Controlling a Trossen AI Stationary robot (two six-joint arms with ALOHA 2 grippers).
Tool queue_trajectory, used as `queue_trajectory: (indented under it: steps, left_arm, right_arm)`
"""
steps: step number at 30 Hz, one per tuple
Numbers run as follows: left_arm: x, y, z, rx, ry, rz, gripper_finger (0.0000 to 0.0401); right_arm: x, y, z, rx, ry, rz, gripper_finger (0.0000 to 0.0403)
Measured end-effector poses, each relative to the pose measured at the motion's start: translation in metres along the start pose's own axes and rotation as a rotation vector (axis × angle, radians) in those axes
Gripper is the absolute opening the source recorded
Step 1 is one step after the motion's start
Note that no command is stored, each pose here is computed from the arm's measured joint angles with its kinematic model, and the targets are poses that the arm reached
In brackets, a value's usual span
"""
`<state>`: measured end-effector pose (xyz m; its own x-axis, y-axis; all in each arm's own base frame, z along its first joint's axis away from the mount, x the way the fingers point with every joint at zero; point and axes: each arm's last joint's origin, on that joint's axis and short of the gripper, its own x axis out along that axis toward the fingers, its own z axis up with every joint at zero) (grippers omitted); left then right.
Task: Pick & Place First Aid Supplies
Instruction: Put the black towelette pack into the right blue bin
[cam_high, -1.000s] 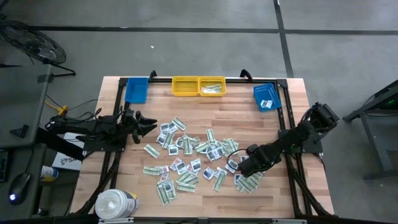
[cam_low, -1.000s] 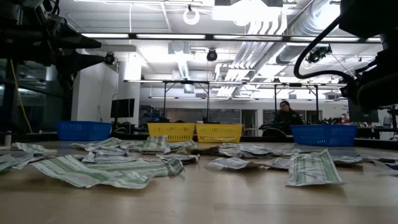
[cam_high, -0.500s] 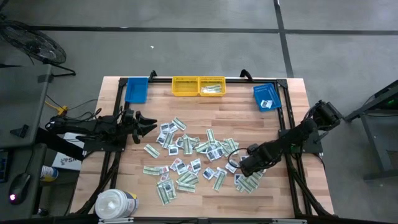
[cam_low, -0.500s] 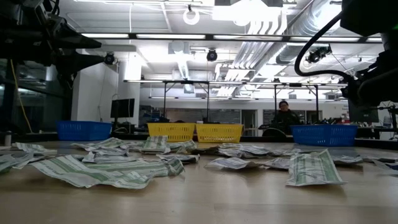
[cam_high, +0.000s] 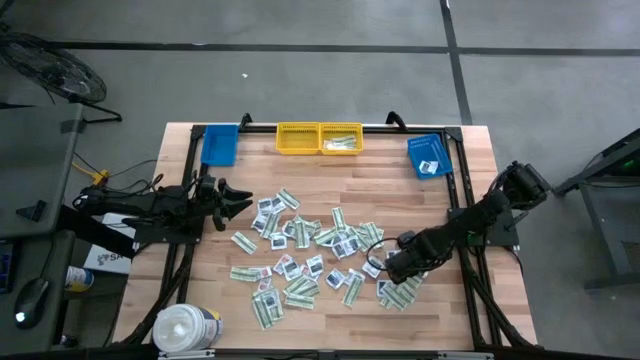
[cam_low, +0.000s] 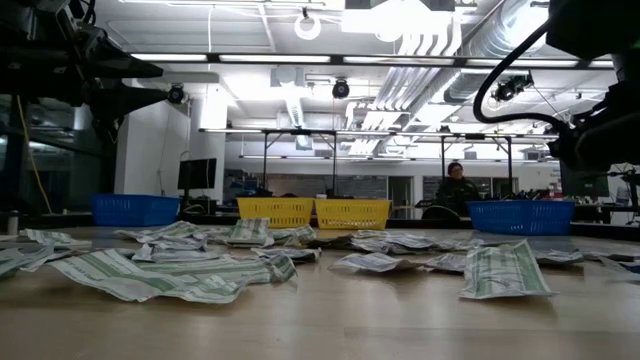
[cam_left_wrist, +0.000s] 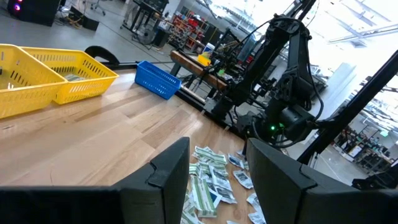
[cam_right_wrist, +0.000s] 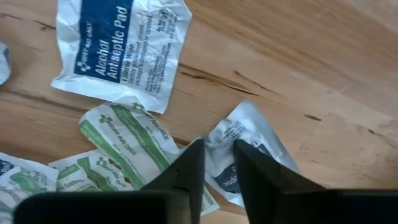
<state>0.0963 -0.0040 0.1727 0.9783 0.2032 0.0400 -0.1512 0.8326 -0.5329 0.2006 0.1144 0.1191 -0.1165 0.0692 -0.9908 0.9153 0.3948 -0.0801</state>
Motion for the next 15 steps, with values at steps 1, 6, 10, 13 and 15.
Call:
queue_trajectory:
  steps: [1,6,10,13,15]
  left_arm:
    - [0.0,0.0001,0.0,0.0,0.0,0.0,0.0161]
    - [0.0,0.0,-0.0001,0.0,0.0,0.0,0.0161]
    - [0.0,0.0001,-0.0001,0.0,0.0,0.0,0.0161]
    - [0.0,0.0,-0.0001,0.0,0.0,0.0,0.0161]
    - [0.0,0.0,0.0,0.0,0.0,0.0,0.0161]
  right_arm:
    - [0.0,-0.0002,-0.0001,0.0,0.001,-0.002,0.0063]
    - [0.0,-0.0013,0.0,0.002,0.003,-0.014,0.0023]
    - [0.0,-0.0017,0.0,-0.015,0.005,-0.018,0.0006]
    - [-0.0016,-0.0007,-0.0004,-0.032,0.012,-0.024,0.0007]
    - [-0.0056,-0.0011,-0.0004,-0.048,-0.007,-0.048,0.0004]
